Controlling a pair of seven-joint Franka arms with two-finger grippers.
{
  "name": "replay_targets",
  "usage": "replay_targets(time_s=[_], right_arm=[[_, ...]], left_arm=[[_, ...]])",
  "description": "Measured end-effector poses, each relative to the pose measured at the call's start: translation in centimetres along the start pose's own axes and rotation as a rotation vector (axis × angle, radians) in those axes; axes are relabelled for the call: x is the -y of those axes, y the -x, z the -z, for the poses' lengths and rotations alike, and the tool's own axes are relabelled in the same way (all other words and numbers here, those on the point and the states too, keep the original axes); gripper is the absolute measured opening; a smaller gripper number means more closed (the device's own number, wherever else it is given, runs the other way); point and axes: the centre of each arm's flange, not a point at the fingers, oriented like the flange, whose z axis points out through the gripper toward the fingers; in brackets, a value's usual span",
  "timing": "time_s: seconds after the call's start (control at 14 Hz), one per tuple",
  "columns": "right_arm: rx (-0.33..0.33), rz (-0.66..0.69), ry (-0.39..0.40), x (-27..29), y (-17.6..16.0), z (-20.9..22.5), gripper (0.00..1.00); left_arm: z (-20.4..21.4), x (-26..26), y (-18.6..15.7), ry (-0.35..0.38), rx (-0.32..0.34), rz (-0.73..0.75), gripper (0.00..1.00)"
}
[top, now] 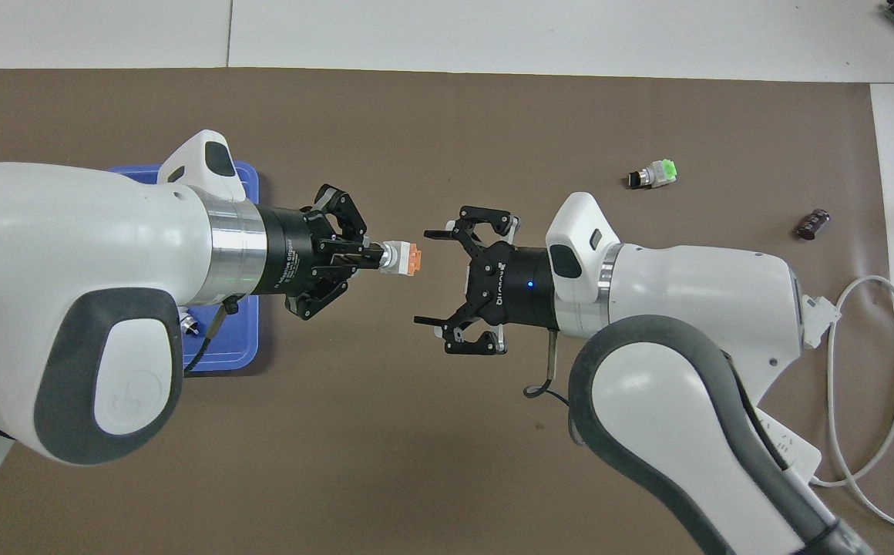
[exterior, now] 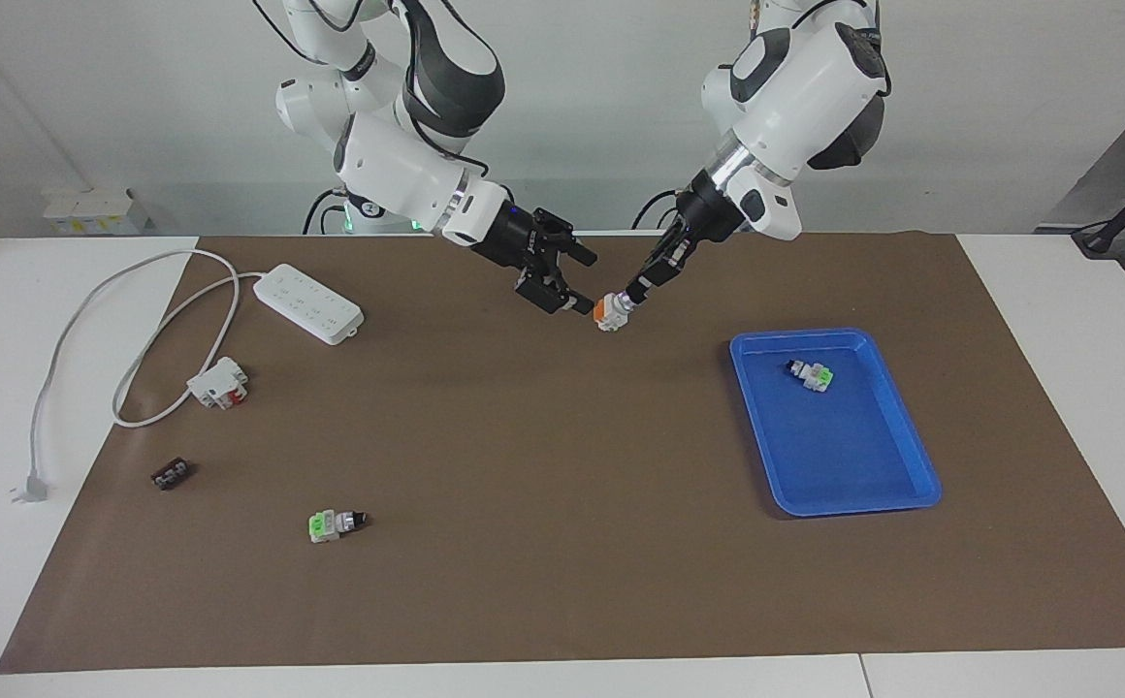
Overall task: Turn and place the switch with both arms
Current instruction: 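Lower the switch into the blue tray with the left gripper while the right gripper withdraws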
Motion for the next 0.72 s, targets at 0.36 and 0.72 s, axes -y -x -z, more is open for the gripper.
replay_targets(time_s=[0.36, 0.72], right_arm=[[0.138, 0.087, 0.034, -2.3, 1.8, 2.9, 1.0], [0.335, 0.174, 0.065, -4.0, 1.3, 5.2, 1.0]], left_arm=[[-0.3, 0.4, -0.9, -0.065, -0.14, -0.301, 0.1], [0.0, 2.8, -8.0, -0.205, -0.223, -0.645, 0.1]])
